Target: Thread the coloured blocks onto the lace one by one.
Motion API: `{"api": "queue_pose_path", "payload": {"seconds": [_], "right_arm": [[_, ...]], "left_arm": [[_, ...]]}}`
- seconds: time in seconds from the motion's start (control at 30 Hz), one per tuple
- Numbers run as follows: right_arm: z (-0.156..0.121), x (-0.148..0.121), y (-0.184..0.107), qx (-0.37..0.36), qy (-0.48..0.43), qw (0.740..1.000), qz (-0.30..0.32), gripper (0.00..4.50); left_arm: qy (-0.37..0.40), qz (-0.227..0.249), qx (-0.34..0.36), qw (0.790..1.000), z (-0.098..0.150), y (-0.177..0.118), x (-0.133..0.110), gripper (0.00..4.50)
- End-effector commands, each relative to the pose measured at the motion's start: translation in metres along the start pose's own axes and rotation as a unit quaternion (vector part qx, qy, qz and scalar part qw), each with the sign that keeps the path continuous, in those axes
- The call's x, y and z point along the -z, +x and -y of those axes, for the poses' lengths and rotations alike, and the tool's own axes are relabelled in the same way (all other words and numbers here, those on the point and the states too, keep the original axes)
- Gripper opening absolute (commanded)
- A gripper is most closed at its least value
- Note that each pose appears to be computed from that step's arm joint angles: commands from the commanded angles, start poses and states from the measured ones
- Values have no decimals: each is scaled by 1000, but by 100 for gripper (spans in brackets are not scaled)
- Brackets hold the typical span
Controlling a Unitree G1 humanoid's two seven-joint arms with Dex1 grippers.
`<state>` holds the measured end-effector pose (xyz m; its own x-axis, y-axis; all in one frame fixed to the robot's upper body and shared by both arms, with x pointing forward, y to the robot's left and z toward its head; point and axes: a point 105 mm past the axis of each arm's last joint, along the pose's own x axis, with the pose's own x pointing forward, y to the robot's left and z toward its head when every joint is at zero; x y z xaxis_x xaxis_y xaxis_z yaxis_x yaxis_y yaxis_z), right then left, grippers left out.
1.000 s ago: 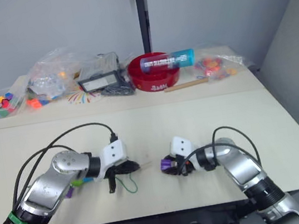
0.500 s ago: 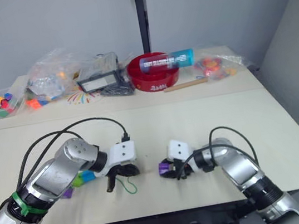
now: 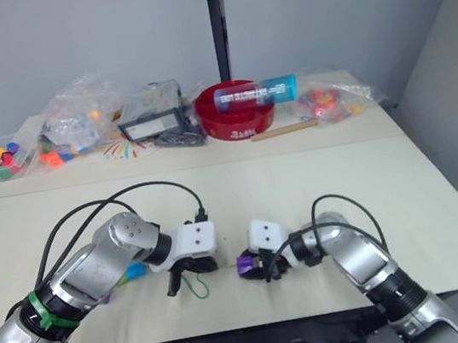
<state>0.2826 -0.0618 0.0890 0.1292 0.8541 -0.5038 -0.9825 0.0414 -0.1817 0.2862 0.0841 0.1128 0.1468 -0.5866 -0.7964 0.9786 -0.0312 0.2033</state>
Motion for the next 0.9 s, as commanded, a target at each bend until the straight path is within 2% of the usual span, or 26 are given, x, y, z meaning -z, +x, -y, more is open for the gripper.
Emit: {"api": "queue_pose_path", "payload": {"seconds": [0.03,0.33,0.9], "right_arm": [[-1,-4,4,-4,-3,1000,1,138],[1,1,4,5,2,1000,-9,138],[-1,8,4,0,6,1000,-23,138]], "left_arm": [[22,6,-1,1000,0,-2,-12,6],[28,8,4,1000,3,-2,-15,6],[21,19,-18,999,-4,-11,-21,6]]}}
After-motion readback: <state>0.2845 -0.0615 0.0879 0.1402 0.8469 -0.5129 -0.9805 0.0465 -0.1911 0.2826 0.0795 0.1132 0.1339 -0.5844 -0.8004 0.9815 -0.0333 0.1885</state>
